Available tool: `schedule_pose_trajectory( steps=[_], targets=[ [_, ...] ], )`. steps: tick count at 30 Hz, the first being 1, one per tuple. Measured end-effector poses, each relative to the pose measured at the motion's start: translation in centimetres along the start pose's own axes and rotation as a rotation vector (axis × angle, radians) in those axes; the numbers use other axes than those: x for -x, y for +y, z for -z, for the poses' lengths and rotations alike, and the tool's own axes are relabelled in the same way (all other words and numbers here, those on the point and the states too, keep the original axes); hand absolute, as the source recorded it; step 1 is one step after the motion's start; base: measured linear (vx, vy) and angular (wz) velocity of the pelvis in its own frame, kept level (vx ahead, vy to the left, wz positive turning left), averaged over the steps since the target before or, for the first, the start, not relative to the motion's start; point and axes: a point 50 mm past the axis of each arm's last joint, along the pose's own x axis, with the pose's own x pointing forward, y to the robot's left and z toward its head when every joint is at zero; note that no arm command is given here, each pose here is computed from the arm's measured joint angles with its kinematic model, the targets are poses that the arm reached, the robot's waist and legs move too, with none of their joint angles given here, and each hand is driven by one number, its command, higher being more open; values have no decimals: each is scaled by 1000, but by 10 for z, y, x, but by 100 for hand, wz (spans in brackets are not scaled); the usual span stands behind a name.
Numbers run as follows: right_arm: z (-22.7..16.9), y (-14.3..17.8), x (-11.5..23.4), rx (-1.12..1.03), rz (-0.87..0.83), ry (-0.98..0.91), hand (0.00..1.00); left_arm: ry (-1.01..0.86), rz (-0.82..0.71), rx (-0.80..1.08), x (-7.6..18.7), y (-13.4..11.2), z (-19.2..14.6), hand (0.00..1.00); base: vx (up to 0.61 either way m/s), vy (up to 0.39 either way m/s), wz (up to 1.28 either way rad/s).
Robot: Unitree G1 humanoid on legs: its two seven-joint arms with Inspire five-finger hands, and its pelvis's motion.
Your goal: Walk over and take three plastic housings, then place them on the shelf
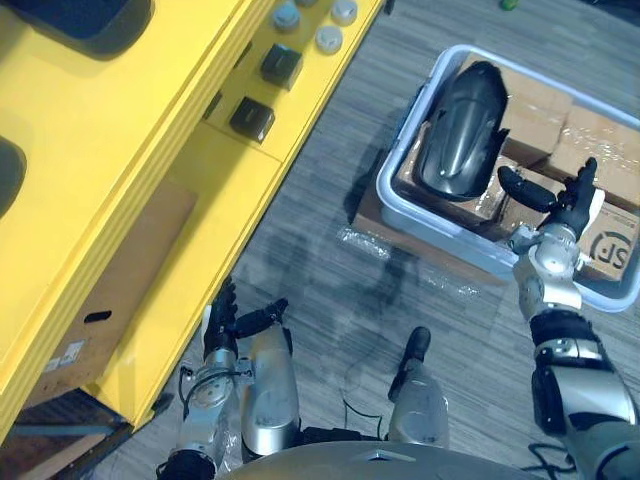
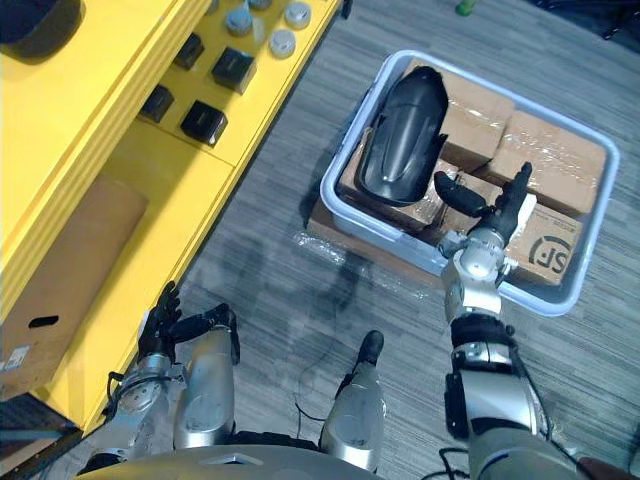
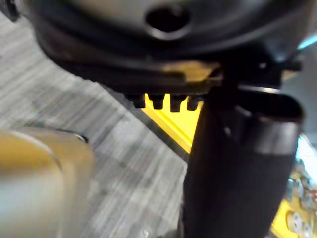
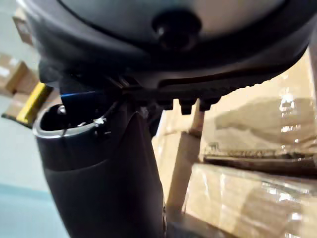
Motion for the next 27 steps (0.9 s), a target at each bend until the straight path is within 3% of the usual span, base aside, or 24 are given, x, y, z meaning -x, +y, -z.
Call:
schedule_pose_trajectory(
  steps=[6, 17, 18, 23, 27],
  targets=[
    [-34, 9, -20, 71, -32, -43, 100, 5, -12, 4, 0, 0, 4, 100, -32, 11, 10],
    [-60, -20, -43, 264, 71, 53, 100, 29, 62, 48, 4, -23, 12, 100, -55, -5, 4],
    [-63, -22, -44, 272, 77, 69, 0, 27, 69, 50, 4, -25, 12, 100, -49, -3, 4],
    [-66, -23, -47, 366, 62, 116, 0, 36, 68, 72, 4, -25, 13, 100, -25, 0, 5],
    [-73, -50, -52, 445, 96, 160, 0, 45, 66, 97, 5, -26, 14, 100, -6, -2, 2]
  ],
)
